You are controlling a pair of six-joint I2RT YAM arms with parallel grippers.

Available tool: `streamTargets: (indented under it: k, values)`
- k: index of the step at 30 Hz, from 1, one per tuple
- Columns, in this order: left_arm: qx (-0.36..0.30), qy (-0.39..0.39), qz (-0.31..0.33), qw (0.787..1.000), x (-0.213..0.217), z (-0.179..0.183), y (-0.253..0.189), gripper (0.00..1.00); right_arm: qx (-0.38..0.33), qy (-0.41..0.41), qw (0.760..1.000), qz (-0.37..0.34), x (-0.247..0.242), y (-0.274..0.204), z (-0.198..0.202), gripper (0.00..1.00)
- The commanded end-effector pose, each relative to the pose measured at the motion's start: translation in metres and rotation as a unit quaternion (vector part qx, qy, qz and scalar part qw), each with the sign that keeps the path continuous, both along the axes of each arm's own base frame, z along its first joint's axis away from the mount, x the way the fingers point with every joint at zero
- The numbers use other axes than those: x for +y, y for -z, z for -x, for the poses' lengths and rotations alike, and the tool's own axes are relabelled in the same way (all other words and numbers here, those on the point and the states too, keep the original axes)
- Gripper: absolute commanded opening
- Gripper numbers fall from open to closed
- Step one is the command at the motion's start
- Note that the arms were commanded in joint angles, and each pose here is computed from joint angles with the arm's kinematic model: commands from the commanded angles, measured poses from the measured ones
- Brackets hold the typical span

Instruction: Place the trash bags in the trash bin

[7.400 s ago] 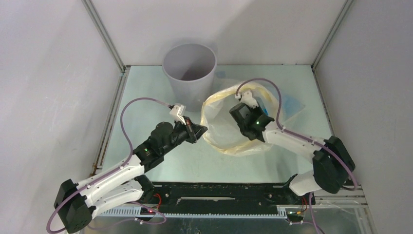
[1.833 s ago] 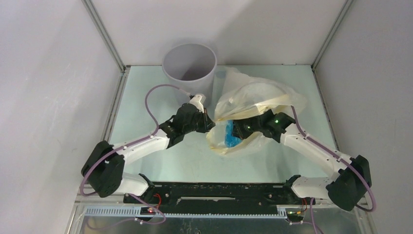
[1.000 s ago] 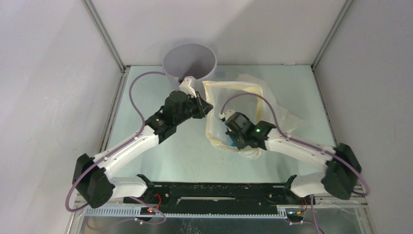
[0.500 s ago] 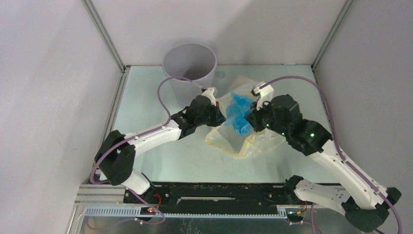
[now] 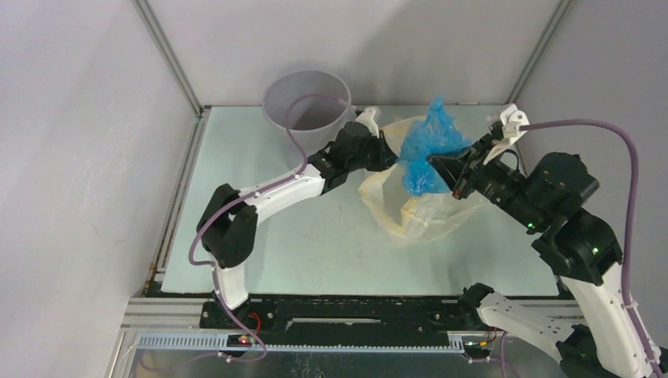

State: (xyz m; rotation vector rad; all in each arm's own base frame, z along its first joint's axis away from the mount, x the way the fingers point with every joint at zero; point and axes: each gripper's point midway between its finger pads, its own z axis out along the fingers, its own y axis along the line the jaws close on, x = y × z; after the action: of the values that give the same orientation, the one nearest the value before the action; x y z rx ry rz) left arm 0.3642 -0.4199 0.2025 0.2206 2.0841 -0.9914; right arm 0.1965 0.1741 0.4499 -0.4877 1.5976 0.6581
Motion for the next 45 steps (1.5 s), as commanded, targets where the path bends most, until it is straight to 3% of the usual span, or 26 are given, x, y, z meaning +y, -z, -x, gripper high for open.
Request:
streamTargets:
  k: [1, 8, 11, 15, 20, 26, 28, 31, 35, 38, 41, 45]
  values:
    - [-0.040, 0.012, 0.023, 0.999, -0.003, -0.012, -0.041, 0.14, -0.017, -0.069, 0.997, -0.019, 0.014, -0.021, 0.021, 0.00]
    - [-0.094, 0.011, 0.012, 0.995, 0.042, 0.012, -0.085, 0.47, 0.006, -0.146, 0.988, -0.040, 0.036, -0.017, 0.038, 0.00]
    - [-0.107, -0.006, -0.001, 0.994, 0.071, 0.030, -0.096, 0.63, 0.038, -0.220, 0.973, -0.055, 0.058, -0.009, 0.054, 0.00]
    - [-0.119, -0.039, -0.017, 0.992, 0.117, 0.057, -0.101, 0.77, 0.075, -0.285, 0.954, -0.046, 0.088, 0.010, 0.070, 0.00]
    - [-0.117, -0.112, -0.070, 0.984, 0.189, 0.090, -0.089, 0.83, 0.115, -0.316, 0.942, -0.016, 0.125, 0.044, 0.073, 0.00]
    - [-0.118, -0.177, -0.061, 0.975, 0.257, 0.138, -0.076, 0.92, 0.148, -0.332, 0.932, 0.009, 0.165, 0.074, 0.065, 0.00]
    - [-0.114, -0.179, -0.064, 0.975, 0.270, 0.151, -0.063, 0.94, 0.171, -0.306, 0.936, 0.025, 0.170, 0.091, 0.055, 0.18]
    - [-0.109, -0.172, -0.056, 0.978, 0.279, 0.167, -0.051, 0.96, 0.197, -0.248, 0.947, 0.053, 0.166, 0.119, 0.039, 0.55]
    - [-0.082, -0.133, -0.047, 0.987, 0.272, 0.184, -0.029, 0.97, 0.215, -0.163, 0.959, 0.089, 0.146, 0.153, 0.023, 0.62]
    - [-0.054, -0.108, -0.045, 0.992, 0.264, 0.193, -0.010, 0.97, 0.235, -0.081, 0.956, 0.155, 0.117, 0.194, 0.012, 0.76]
    - [-0.030, -0.092, -0.039, 0.995, 0.259, 0.201, 0.002, 0.98, 0.244, -0.008, 0.942, 0.231, 0.090, 0.236, 0.006, 0.90]
    - [-0.013, -0.075, -0.026, 0.997, 0.253, 0.208, 0.008, 1.00, 0.250, 0.093, 0.912, 0.311, 0.055, 0.280, -0.004, 0.95]
